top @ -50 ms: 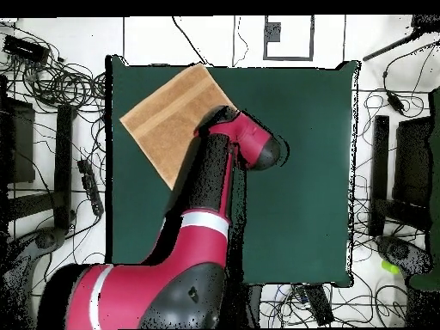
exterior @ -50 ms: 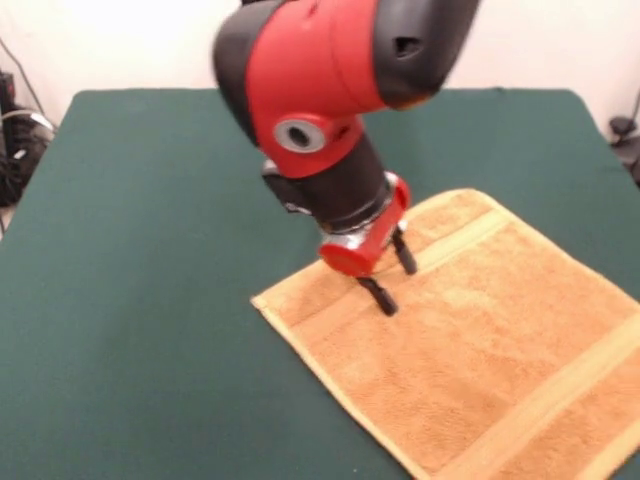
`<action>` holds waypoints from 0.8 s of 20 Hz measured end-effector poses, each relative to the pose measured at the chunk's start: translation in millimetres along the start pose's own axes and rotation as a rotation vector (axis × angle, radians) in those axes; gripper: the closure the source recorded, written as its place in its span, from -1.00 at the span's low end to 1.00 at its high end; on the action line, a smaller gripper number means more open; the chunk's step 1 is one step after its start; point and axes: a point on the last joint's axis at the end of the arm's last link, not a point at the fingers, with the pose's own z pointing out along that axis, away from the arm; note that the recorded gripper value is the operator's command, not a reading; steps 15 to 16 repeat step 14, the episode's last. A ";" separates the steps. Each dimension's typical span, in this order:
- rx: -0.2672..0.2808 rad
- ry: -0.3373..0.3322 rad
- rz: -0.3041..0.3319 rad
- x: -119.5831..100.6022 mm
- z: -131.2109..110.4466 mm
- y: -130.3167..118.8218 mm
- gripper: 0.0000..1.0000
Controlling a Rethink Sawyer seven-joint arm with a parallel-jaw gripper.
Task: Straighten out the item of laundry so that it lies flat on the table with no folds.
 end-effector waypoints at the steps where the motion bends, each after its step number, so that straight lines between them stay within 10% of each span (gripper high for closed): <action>1: -0.004 0.007 0.004 6.8 -4.7 -3.8 -1.00; 11: -0.007 0.225 0.008 101.5 -72.4 -45.0 -1.00; 16: -0.015 0.235 0.020 112.0 -79.7 -46.4 -1.00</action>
